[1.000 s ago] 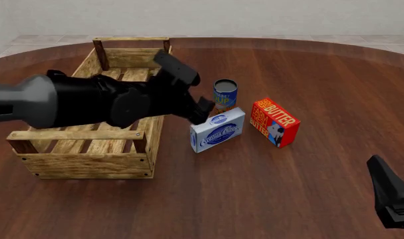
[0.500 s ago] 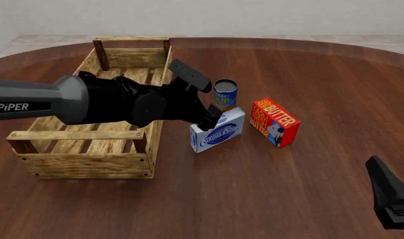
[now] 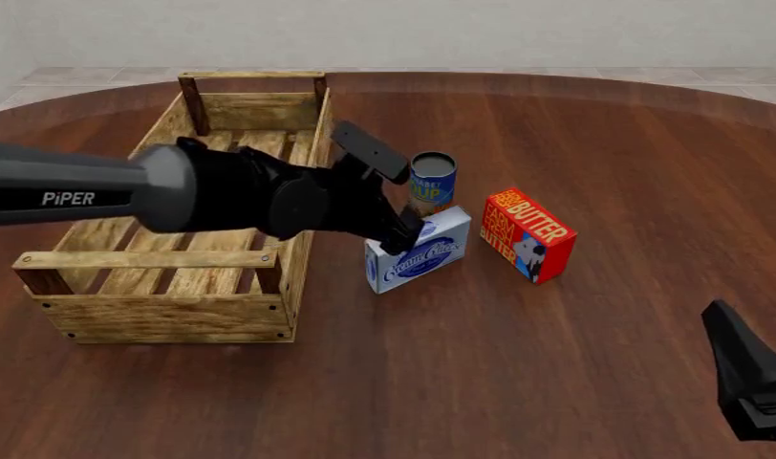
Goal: Pick up the cream cheese and put it in the tray.
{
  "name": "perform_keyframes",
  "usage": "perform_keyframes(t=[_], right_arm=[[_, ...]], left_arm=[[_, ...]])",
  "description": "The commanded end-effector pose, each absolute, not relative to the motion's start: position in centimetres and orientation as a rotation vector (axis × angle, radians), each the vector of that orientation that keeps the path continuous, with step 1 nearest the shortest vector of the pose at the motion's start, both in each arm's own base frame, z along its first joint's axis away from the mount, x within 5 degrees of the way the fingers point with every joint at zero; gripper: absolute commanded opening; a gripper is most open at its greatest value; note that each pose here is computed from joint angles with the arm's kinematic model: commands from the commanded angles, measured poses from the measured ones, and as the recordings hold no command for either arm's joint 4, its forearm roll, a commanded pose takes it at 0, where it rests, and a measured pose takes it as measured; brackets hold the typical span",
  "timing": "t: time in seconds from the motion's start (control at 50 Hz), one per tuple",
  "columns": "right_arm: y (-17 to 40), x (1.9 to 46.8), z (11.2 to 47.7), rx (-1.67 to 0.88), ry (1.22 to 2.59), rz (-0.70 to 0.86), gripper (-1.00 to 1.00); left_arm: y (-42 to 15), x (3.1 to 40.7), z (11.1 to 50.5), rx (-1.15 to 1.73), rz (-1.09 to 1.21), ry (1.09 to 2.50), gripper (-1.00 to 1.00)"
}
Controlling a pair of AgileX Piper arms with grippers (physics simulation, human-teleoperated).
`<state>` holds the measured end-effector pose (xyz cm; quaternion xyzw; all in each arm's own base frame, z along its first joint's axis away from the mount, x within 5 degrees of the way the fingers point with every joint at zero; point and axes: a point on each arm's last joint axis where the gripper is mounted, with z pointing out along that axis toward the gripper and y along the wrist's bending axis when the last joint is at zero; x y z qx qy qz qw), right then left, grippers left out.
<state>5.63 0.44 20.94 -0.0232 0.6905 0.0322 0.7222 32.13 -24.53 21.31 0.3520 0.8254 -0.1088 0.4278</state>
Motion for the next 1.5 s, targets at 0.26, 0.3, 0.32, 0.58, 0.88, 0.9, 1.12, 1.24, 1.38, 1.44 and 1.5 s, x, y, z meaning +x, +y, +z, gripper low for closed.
perform_keyframes(t=[0.26, 0.3, 0.32, 0.58, 0.88, 0.9, 1.12, 1.24, 1.38, 1.44, 1.5], right_arm=[[0.4, 5.6, 20.9, -0.050, 1.525, 0.071, 1.00], [0.4, 5.6, 20.9, -0.049, 1.525, 0.071, 1.00], [0.4, 5.6, 20.9, -0.050, 1.525, 0.071, 1.00], [0.4, 5.6, 20.9, -0.049, 1.526, 0.070, 1.00], [0.4, 5.6, 20.9, -0.051, 1.533, 0.069, 1.00], [0.4, 5.6, 20.9, -0.052, 1.533, 0.069, 1.00], [0.4, 5.6, 20.8, -0.052, 1.536, 0.068, 1.00], [0.4, 5.6, 20.8, -0.054, 1.537, 0.069, 1.00], [0.4, 5.6, 20.8, -0.052, 1.536, 0.069, 1.00], [0.4, 5.6, 20.8, -0.052, 1.536, 0.069, 1.00], [0.4, 5.6, 20.8, -0.051, 1.535, 0.069, 1.00]], left_arm=[[-24.9, 32.7, 19.6, 0.923, -0.247, 2.096, 1.00], [-25.1, 32.5, 19.2, 0.942, -0.243, 2.100, 1.00], [-25.0, 32.6, 19.2, 0.939, -0.243, 2.102, 1.00], [-25.3, 33.2, 18.8, 0.950, -0.233, 2.130, 1.00], [-25.7, 32.8, 18.5, 0.967, -0.237, 2.144, 1.00], [-25.6, 32.9, 18.5, 0.966, -0.235, 2.148, 1.00], [-25.6, 33.2, 17.9, 0.970, -0.228, 2.164, 1.00], [-25.6, 33.3, 17.5, 0.982, -0.221, 2.171, 1.00], [-25.6, 33.4, 17.3, 0.986, -0.216, 2.176, 1.00], [-25.4, 33.6, 16.8, 1.004, -0.202, 2.185, 1.00], [-25.1, 33.9, 16.4, 1.013, -0.189, 2.190, 1.00]])
